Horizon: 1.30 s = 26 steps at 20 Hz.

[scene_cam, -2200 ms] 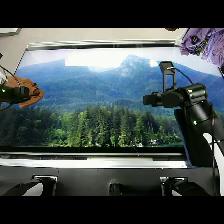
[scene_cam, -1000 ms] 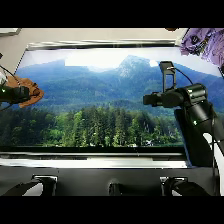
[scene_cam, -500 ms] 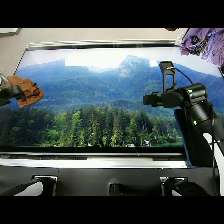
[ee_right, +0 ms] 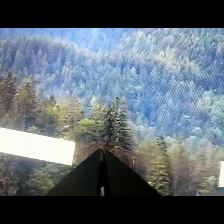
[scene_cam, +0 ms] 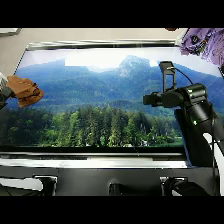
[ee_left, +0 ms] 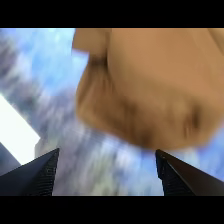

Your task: Fold the clothes and pants, and hang the long-sleeved shirts on hangers.

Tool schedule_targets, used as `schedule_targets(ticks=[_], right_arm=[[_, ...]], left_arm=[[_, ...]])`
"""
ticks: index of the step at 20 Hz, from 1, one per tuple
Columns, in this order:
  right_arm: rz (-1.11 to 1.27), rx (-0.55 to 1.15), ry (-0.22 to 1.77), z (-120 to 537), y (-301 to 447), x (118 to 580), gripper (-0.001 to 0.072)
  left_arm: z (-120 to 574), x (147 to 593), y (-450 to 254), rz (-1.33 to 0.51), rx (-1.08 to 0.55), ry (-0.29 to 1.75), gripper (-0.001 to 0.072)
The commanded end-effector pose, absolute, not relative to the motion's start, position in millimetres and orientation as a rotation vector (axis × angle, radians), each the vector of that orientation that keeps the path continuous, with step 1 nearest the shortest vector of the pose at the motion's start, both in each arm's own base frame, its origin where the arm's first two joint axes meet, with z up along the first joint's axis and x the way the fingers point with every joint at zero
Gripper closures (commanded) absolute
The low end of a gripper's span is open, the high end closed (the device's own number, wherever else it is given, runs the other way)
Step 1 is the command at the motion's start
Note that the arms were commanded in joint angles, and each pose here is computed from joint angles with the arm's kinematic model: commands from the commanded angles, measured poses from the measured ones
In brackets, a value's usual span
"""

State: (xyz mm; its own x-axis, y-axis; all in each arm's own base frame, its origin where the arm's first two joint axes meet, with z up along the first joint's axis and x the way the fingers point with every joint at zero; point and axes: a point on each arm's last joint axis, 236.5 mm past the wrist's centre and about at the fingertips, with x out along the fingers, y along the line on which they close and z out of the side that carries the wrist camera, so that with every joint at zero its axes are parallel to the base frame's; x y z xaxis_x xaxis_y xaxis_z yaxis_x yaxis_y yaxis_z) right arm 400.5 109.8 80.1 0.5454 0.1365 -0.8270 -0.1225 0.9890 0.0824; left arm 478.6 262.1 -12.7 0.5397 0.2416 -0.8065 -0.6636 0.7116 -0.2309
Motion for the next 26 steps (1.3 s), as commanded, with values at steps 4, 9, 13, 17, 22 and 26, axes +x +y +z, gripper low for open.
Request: schedule_targets(ticks=[4, 9, 13, 17, 22, 26], right_arm=[[0.155, 0.015, 0.981, 80.5, 110.4, 400.5, 0.0676], [0.155, 0.016, 0.981, 80.6, 110.3, 400.5, 0.0676], [0.155, 0.015, 0.981, 80.5, 110.4, 400.5, 0.0676], [0.155, 0.015, 0.981, 80.5, 110.4, 400.5, 0.0676], [0.155, 0.015, 0.981, 80.5, 110.4, 400.5, 0.0676], [0.155, 0.015, 0.981, 80.5, 110.4, 400.5, 0.0676]], left_arm=[[-64.5, 555.2, 285.5, 0.565, -0.630, 0.607, -0.0013], [-82.1, 584.7, 259.3, 0.500, -0.602, 0.664, 0.0481], [-45.2, 572.2, 229.7, 0.419, -0.553, 0.794, 0.0697], [17.9, 539.3, 146.9, 0.274, -0.495, 0.943, 0.0699], [79.1, 466.9, -43.8, -0.069, -0.599, 1.010, 0.0699], [73.4, 368.1, -211.0, -0.397, -0.608, 1.186, 0.0698]])
